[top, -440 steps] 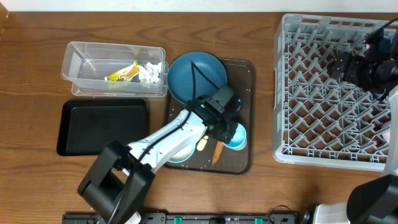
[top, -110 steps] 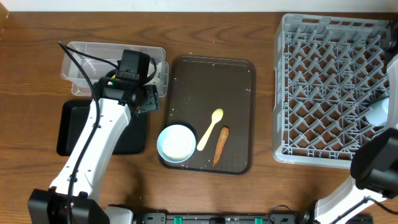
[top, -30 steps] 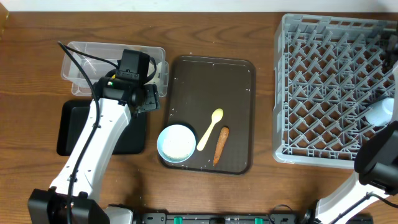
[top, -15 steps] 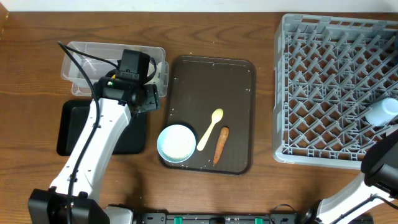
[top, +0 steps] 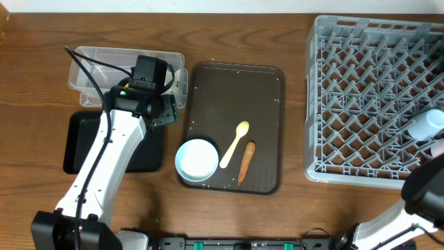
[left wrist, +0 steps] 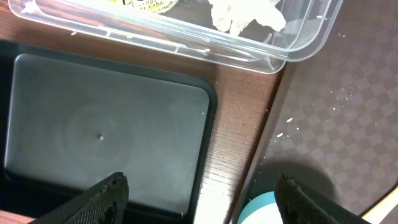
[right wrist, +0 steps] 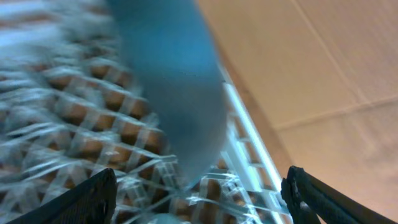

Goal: Sort waste into correct bins and load items into the dishwasher rack
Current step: 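Lift blue bowl with right gripper and set it in rack, then reach left gripper to orange carrot on brown tray and grasp it, then carry carrot with left gripper onto black tray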

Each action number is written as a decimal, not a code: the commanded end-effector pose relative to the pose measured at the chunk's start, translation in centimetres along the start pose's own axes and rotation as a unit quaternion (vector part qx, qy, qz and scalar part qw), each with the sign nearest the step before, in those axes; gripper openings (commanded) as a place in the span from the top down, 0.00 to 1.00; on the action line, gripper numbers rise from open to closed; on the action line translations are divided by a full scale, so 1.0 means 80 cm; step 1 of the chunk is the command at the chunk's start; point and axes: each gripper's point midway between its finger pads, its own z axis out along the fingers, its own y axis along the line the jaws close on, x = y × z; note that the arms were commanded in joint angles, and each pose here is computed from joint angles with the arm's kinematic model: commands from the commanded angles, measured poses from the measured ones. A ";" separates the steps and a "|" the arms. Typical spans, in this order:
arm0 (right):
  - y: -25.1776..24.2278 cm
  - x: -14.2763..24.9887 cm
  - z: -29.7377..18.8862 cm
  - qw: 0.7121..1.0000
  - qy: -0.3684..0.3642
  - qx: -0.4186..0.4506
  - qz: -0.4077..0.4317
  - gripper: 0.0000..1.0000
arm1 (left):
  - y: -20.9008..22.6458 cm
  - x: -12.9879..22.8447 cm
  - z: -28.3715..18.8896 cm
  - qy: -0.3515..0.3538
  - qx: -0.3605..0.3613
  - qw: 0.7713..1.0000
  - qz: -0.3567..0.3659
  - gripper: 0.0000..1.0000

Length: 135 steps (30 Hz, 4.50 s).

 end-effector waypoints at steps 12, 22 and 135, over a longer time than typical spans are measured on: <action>0.211 0.039 -0.170 0.925 0.024 -0.367 -0.092 0.14 | 0.003 -0.005 -0.005 -0.007 -0.005 1.000 -0.004 0.23; 0.346 0.124 -0.255 0.869 0.107 -0.441 -0.197 0.12 | 0.003 -0.005 -0.005 -0.007 -0.005 1.000 -0.004 0.22; 0.265 0.159 -0.173 0.944 0.212 -0.244 -0.073 0.01 | -0.284 0.150 0.048 0.040 0.107 0.946 0.305 0.94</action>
